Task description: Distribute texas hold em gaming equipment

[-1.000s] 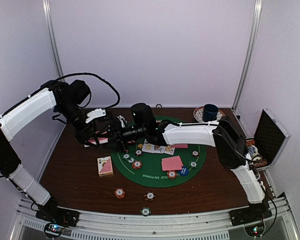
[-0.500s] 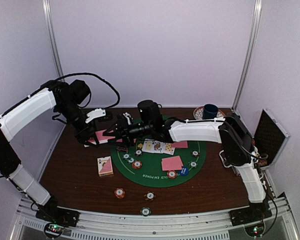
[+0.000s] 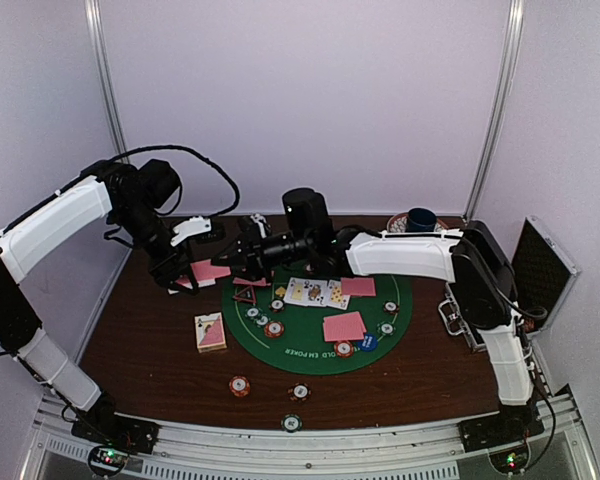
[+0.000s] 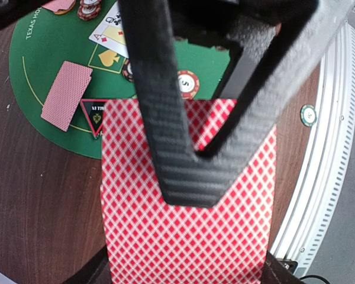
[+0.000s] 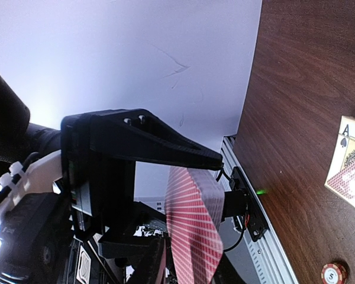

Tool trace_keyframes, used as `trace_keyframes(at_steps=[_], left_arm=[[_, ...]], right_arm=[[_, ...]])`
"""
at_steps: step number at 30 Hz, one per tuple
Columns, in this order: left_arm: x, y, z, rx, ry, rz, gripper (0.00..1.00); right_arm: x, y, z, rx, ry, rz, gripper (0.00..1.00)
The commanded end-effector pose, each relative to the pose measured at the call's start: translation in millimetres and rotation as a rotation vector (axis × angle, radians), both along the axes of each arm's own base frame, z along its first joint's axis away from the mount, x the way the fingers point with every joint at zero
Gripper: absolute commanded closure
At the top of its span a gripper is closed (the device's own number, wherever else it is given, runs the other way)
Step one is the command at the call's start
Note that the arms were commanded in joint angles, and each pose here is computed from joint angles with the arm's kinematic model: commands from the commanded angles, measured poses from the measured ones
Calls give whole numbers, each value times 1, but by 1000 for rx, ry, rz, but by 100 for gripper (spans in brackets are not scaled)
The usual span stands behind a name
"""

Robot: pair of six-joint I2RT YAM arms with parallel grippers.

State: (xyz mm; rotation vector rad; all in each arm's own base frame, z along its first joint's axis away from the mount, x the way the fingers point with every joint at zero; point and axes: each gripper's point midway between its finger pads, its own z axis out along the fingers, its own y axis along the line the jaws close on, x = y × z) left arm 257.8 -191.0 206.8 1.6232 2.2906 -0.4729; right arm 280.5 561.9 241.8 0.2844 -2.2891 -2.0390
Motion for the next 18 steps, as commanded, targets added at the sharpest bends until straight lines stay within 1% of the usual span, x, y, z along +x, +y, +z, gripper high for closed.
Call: trace_keyframes(at_steps=[1,4,11,18], left_arm=[[1,-3,12,-34,-43,-13,100],[1,-2,11,-29,-45,-11,100],[2,-1,9,-20,-45,-14,100],[3,1,4,-1,-42,-15,100]], right_arm=[[-2,-12,27,33,-26,6,77],[-1,-15,23,25,-21,4,81],[2,-23,25,21,-18,-1,99],[16,-45,32,31,-23,-43,100]])
